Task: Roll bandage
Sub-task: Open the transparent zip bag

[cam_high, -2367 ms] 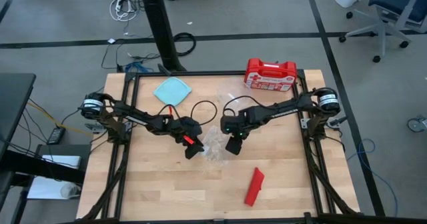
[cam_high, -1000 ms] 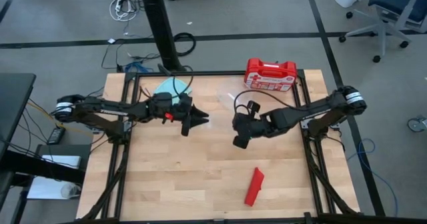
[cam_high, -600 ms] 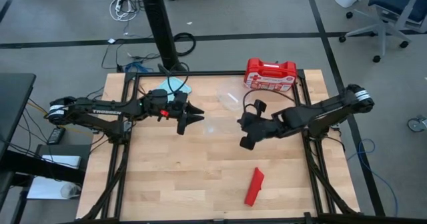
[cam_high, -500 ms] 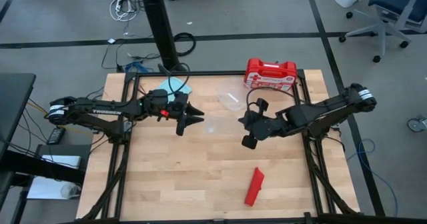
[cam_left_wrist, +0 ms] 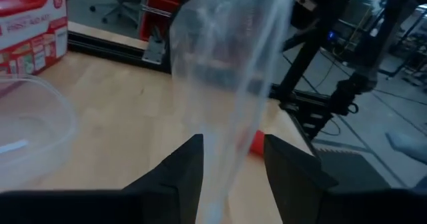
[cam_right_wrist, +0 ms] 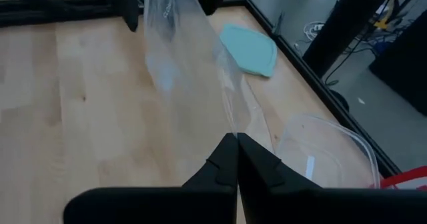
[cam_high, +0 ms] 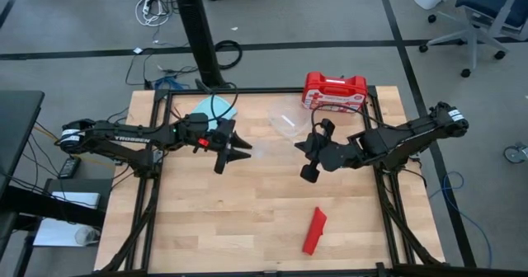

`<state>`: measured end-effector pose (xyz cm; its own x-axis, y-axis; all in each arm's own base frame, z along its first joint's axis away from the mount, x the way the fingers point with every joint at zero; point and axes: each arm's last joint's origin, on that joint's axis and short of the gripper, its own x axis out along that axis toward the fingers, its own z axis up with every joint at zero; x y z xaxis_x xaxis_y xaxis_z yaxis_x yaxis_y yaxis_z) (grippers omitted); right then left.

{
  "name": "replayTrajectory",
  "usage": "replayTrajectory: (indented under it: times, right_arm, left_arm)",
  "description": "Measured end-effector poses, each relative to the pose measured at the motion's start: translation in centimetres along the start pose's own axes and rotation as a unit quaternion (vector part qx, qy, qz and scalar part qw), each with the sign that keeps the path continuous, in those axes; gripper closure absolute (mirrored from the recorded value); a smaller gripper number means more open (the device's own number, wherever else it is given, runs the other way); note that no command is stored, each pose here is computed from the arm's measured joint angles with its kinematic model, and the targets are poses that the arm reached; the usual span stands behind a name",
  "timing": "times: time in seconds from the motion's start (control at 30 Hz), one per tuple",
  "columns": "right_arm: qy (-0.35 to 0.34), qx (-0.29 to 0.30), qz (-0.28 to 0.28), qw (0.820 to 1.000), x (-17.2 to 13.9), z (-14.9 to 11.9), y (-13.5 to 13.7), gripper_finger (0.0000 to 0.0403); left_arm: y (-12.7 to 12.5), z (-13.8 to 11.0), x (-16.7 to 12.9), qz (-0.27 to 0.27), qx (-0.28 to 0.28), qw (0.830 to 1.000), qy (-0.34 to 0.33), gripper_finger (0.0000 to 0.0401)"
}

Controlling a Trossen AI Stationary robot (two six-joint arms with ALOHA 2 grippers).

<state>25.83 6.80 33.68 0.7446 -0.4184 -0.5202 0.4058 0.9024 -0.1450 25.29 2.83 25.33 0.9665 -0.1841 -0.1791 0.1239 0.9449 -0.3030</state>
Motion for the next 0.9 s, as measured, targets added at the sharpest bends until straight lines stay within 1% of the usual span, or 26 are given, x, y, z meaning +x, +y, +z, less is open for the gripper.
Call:
replayTrajectory:
  times: [0.1, 0.23, 0.3, 0.47, 0.6, 0.77, 0.9]
  right_arm:
    - [-0.012, 0.010, -0.005, 1.000, 0.0, 0.2, 0.0, 0.0403]
    - [-0.031, 0.015, -0.018, 0.999, -0.6, 0.4, 0.0, 0.0403]
    - [-0.035, 0.016, -0.016, 0.999, -1.0, 0.5, -0.2, 0.0403]
    - [-0.040, 0.021, -0.015, 0.999, -1.3, 0.6, -0.4, 0.0403]
    - [-0.042, 0.023, -0.013, 0.999, -1.3, 0.7, -0.4, 0.0403]
    - [-0.062, 0.025, -0.002, 0.998, -1.5, 1.1, -0.1, 0.0403]
    - [-0.075, 0.023, 0.008, 0.997, -1.5, 1.4, 0.0, 0.0403]
  left_arm:
    - [0.0, -0.1, 0.0, 0.005, 0.008, 1.000, 0.002, 0.0230]
    - [0.3, -0.6, 0.0, 0.031, 0.014, 0.999, 0.025, 0.0229]
    - [0.3, -0.7, 0.0, 0.035, 0.018, 0.999, 0.034, 0.0229]
    - [0.5, -0.8, -0.1, 0.057, 0.019, 0.998, 0.034, 0.0229]
    - [0.5, -0.8, -0.1, 0.063, 0.019, 0.997, 0.032, 0.0230]
    - [0.6, -1.0, -0.1, 0.078, 0.026, 0.996, 0.041, 0.0248]
    - [0.7, -1.0, -0.1, 0.085, 0.030, 0.995, 0.040, 0.0280]
